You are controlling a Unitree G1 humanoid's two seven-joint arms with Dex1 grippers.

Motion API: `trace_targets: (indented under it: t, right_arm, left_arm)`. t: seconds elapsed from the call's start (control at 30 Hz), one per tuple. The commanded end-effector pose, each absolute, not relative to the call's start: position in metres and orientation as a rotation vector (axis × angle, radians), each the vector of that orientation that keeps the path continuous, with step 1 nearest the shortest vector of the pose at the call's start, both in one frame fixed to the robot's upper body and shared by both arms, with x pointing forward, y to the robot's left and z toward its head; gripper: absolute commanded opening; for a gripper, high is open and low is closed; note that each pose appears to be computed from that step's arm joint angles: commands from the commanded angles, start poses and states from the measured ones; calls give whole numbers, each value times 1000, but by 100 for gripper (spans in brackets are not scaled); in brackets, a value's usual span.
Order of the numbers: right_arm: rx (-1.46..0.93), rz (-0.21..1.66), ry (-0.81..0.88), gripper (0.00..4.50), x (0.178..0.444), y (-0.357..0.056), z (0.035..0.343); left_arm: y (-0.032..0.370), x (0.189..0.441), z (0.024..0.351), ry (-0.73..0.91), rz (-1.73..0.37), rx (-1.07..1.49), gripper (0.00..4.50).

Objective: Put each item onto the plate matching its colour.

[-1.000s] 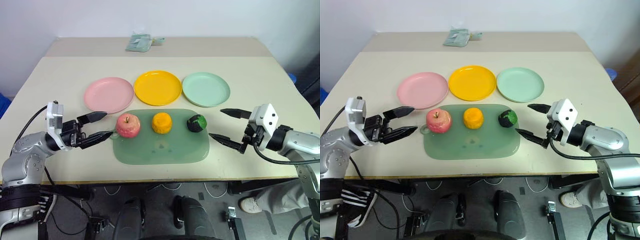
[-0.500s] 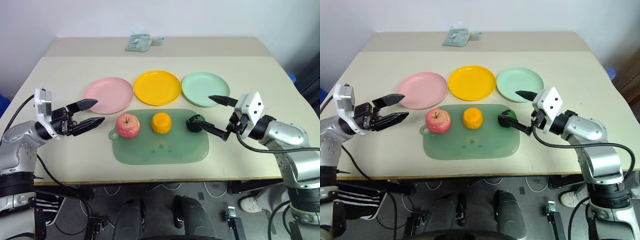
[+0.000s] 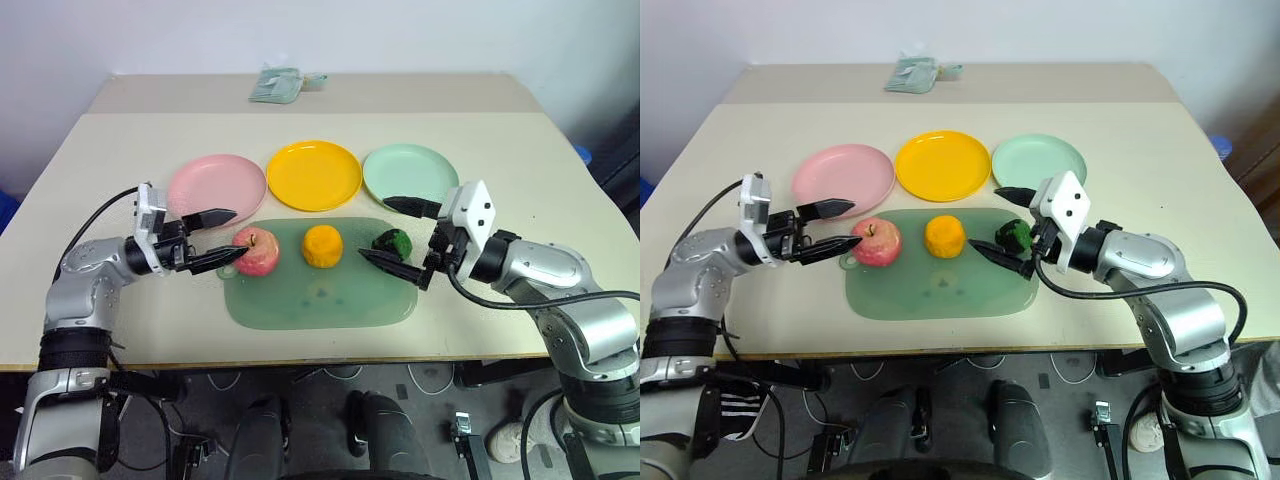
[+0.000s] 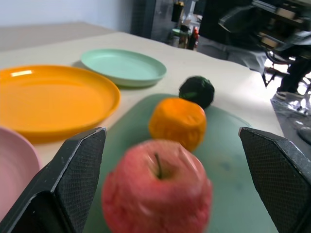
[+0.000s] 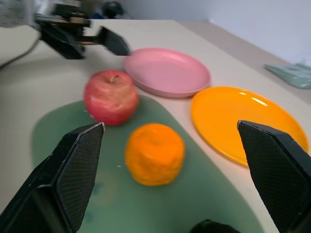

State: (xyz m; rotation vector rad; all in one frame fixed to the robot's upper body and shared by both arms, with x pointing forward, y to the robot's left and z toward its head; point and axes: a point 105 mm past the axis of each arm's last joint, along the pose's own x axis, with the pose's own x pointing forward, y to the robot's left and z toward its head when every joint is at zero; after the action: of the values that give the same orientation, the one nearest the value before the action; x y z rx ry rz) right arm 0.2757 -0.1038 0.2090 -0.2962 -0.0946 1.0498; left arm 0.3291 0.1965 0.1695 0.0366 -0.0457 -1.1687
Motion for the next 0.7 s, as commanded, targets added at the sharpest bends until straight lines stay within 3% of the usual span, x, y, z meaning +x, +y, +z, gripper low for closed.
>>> trace_targets:
  t: [0.03, 0.6, 0.7]
  right_arm:
    - [-250, 1134, -130, 448, 255, -94, 223]
    - [-212, 1112, -105, 448, 251, -92, 220]
    - [-218, 1107, -105, 450, 253, -93, 221]
  left_arm:
    - [192, 337, 171, -41, -1178, 82, 450]
    - [157, 338, 141, 58, -1266, 166, 450]
    - [160, 339, 141, 56, -1252, 191, 370]
